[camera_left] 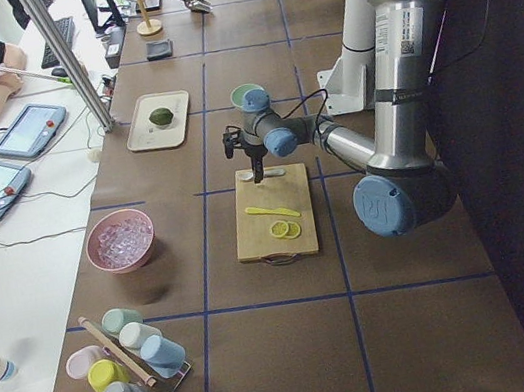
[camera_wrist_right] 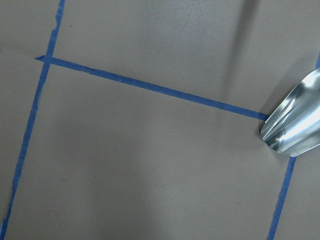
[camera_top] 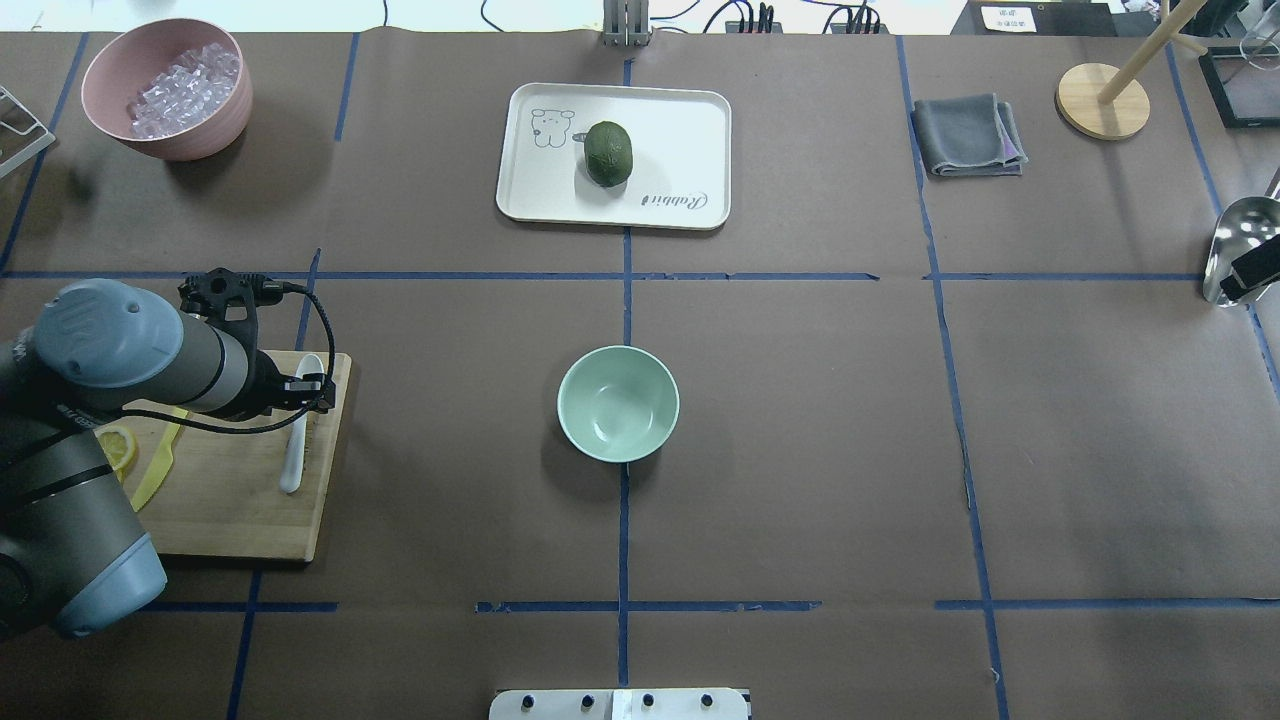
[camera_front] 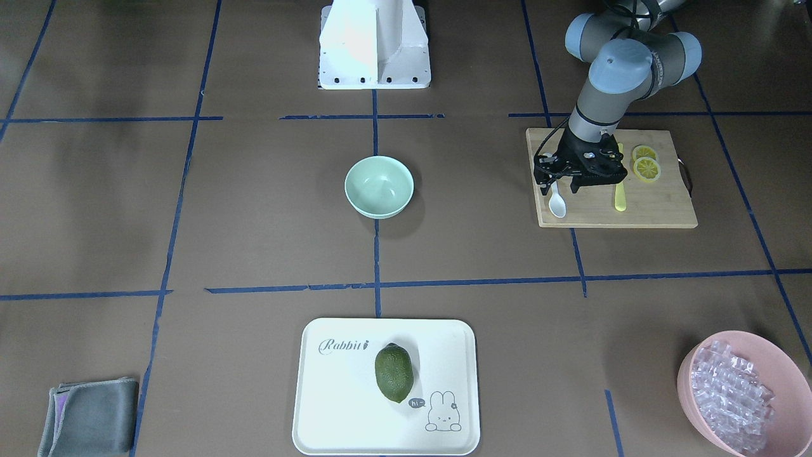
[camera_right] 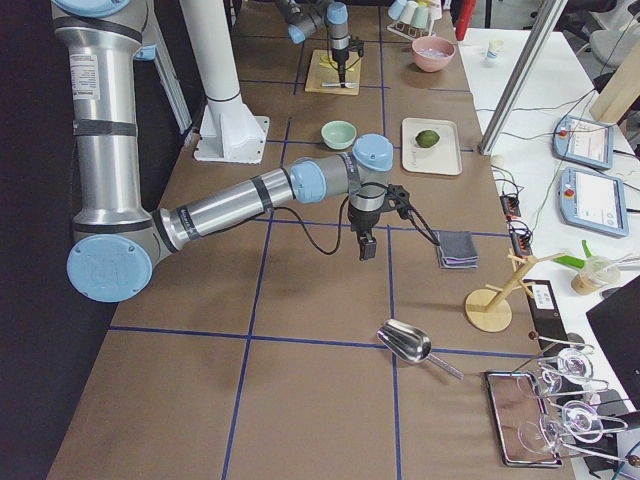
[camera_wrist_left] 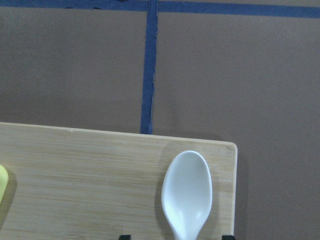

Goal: Place spoon in bowl
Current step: 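Lower the left gripper onto the white spoon handle on the board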

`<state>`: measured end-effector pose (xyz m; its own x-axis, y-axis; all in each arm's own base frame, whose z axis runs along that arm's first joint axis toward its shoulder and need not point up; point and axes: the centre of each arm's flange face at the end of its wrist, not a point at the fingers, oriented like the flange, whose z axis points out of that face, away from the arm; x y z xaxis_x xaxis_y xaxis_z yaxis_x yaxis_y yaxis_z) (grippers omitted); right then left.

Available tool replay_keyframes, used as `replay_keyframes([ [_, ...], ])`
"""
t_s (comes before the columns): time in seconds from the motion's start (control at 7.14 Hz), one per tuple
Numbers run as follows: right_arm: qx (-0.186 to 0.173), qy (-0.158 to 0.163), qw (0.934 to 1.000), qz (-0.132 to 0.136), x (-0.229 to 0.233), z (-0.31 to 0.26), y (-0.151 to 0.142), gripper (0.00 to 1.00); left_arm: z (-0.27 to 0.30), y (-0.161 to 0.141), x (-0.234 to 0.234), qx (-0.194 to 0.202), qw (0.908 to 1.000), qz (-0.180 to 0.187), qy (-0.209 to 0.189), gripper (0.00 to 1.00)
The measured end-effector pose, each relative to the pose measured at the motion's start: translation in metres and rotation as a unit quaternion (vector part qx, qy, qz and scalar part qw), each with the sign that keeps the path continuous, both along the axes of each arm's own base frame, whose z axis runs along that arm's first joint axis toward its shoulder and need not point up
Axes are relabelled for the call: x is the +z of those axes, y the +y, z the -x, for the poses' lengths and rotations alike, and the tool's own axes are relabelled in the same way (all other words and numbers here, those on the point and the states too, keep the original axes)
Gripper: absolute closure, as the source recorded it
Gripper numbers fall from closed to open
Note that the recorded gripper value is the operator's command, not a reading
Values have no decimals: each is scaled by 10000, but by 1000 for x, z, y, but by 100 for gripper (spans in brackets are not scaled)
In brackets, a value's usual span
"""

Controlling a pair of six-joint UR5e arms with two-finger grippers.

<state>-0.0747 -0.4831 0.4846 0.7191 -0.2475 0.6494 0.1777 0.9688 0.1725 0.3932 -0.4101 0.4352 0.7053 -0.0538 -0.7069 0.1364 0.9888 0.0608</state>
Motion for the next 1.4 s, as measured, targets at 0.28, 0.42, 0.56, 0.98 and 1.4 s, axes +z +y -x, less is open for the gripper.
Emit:
replay_keyframes([
  [0.28, -1, 0, 10000, -1, 0, 0, 0, 0, 0, 0, 1, 2, 10000, 4, -1, 35],
  [0.42, -1, -1, 10000, -2, 0, 0, 0, 0, 0, 0, 1, 3, 10000, 5, -2, 36],
  [0.56, 1, -1, 10000, -5, 0, 0, 0, 0, 0, 0, 1, 3, 10000, 8, -5, 37],
  [0.98, 35, -6, 10000, -16, -2, -3, -2, 0, -3, 1, 2, 22, 10000, 14, -15, 39],
  [1.4, 60, -13, 10000, -19, -2, -6, -2, 0, -4, 3, 2, 59, 10000, 37, -1, 73],
])
